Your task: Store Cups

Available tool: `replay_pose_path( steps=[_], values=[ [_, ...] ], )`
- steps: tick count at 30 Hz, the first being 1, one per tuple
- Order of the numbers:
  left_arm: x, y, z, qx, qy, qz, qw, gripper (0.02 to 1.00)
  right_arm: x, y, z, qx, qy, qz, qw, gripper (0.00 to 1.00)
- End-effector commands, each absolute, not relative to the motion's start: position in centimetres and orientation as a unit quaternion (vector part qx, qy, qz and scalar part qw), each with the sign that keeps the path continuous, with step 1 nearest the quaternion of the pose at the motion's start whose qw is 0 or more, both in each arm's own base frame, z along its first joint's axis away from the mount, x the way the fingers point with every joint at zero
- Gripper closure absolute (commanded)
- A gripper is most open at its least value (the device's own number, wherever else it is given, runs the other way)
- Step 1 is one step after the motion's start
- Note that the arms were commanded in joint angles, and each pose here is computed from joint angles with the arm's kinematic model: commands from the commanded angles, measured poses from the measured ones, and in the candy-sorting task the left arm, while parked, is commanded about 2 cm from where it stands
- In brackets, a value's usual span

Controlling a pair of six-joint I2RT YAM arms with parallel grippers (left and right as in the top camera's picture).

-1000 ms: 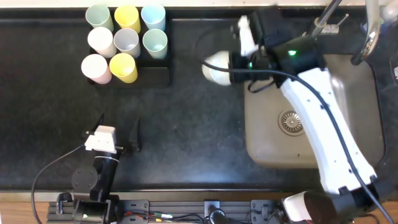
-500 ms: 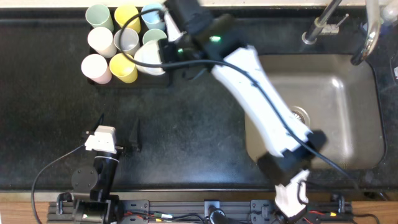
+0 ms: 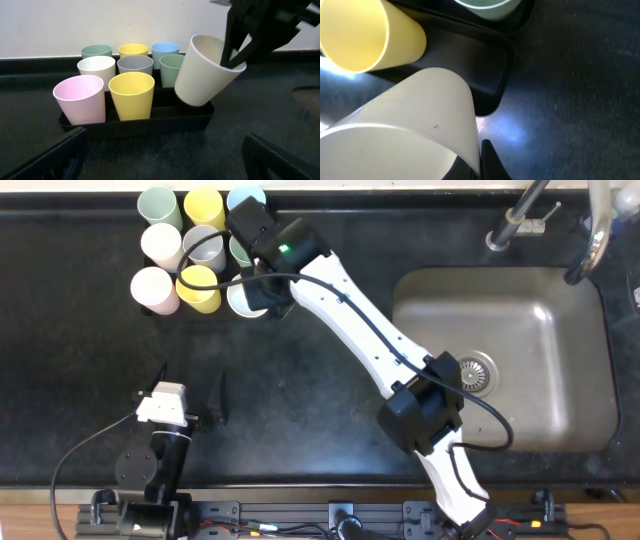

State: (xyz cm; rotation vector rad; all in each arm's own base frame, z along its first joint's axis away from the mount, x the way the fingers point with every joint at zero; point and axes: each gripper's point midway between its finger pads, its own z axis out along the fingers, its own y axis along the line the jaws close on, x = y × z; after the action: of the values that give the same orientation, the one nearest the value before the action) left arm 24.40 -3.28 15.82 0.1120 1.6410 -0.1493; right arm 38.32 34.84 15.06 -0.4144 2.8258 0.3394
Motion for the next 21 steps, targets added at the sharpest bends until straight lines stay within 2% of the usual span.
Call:
replay_pose_path(
  steps=[1,21],
  values=[
    [24.3,-3.8,15.9,0.065,0.728,-0.069,0.679,0.018,39.8,35.3,14.8,-0.134,0.973,0.104,0.159,0.958],
    [24.3,-3.8,15.9,0.065,0.728,-0.069,0.679,0.018,41.1,35.1,10.7,-0.126,0.978,0.07,0.151,0.956]
  ],
)
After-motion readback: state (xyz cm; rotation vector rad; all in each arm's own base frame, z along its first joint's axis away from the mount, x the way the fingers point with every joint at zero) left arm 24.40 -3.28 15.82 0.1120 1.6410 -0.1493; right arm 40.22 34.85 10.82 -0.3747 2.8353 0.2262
